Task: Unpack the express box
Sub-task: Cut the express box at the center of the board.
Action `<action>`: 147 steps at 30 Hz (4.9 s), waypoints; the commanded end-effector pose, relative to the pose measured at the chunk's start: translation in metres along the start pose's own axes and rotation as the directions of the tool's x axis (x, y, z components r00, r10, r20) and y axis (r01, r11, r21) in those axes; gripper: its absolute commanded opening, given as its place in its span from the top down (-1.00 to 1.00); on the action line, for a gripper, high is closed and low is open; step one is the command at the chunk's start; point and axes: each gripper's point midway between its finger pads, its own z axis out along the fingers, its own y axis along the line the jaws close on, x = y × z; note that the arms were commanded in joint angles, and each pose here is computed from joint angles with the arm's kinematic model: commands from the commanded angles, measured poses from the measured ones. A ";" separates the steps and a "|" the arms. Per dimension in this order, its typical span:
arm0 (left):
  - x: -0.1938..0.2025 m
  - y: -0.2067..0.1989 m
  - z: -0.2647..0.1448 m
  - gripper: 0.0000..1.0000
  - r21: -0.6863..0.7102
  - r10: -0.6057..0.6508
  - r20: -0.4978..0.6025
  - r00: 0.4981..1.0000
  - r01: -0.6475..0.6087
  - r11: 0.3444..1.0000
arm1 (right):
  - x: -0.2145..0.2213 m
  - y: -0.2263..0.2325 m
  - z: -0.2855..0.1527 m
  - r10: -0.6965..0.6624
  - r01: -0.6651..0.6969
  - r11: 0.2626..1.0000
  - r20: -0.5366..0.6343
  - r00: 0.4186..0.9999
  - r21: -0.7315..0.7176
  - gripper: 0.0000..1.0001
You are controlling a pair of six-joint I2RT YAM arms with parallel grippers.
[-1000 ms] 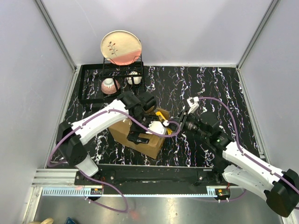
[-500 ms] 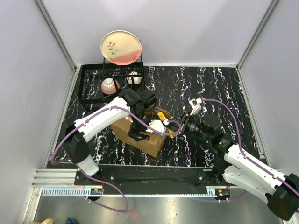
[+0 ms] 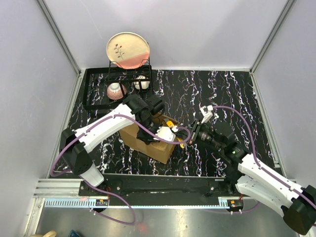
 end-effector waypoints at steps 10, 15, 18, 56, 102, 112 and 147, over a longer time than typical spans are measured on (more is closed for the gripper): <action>0.008 -0.047 -0.027 -0.98 0.061 -0.079 -0.067 0.995 0.083 0.995 | 0.020 0.007 -0.017 -0.044 0.041 0.998 -0.092 0.995 -0.038 1.00; 0.010 -0.053 -0.027 -0.98 0.062 -0.089 -0.077 0.993 0.094 0.994 | 0.025 0.005 -0.016 -0.047 0.044 0.999 -0.131 0.990 -0.029 1.00; 0.010 -0.054 -0.027 -0.97 0.059 -0.085 -0.077 0.993 0.089 0.994 | 0.030 0.002 -0.020 -0.045 0.044 0.999 -0.150 0.988 -0.014 1.00; -0.008 -0.005 -0.029 1.00 0.011 -0.107 -0.088 0.990 0.109 0.994 | 0.054 -0.016 -0.063 -0.013 0.025 0.997 -0.174 0.985 0.070 1.00; -0.029 -0.025 -0.044 1.00 -0.061 -0.126 -0.058 0.990 0.123 0.991 | 0.041 0.002 -0.075 -0.037 0.046 0.997 -0.140 0.989 0.064 1.00; -0.031 -0.028 -0.042 1.00 -0.052 -0.125 -0.058 0.990 0.122 0.991 | 0.049 -0.008 -0.076 -0.041 0.062 0.993 -0.191 0.981 0.103 1.00; -0.073 -0.041 -0.032 1.00 -0.007 -0.048 0.016 0.999 0.048 0.999 | 0.051 0.002 -0.057 -0.033 0.035 0.999 -0.210 0.977 0.004 1.00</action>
